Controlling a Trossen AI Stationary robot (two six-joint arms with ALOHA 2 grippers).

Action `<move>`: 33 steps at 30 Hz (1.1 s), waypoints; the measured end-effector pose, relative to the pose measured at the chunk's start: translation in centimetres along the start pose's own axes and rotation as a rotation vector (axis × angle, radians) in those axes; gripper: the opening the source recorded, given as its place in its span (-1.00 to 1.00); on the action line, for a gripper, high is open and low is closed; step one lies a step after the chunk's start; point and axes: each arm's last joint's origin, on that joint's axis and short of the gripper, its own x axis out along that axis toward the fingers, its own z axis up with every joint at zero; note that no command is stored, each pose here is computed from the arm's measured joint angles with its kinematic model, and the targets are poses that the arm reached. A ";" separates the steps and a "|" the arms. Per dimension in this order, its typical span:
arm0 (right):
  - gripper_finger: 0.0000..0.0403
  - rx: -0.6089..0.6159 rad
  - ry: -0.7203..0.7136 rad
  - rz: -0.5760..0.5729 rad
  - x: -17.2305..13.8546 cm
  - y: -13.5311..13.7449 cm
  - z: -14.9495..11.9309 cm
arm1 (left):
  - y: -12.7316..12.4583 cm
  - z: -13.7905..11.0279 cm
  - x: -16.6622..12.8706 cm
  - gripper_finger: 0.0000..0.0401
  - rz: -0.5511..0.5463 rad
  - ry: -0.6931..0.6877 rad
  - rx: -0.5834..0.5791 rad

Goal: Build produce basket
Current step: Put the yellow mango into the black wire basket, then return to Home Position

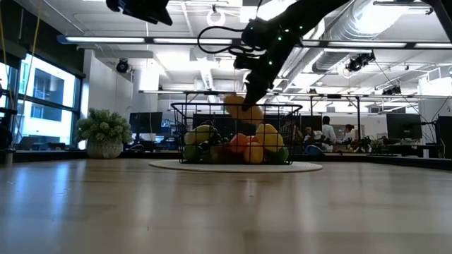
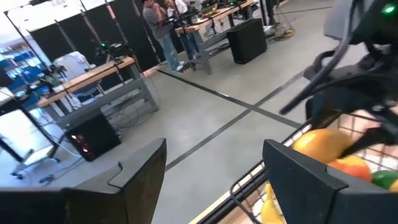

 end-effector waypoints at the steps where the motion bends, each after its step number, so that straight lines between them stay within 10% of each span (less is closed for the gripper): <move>1: 0.33 -0.007 0.008 -0.024 0.0 -0.1 0.2 | 0.0 0.0 0.0 0.27 -0.007 -0.001 -0.010; 20: 0.37 0.133 0.022 -0.016 -3.0 -1.0 2.1 | -1.8 0.2 -2.1 0.27 -0.206 -0.028 -0.164; 33: 0.37 0.270 -0.017 0.216 -6.1 -0.3 3.4 | -2.1 -2.1 -4.7 0.27 -0.478 0.170 -0.315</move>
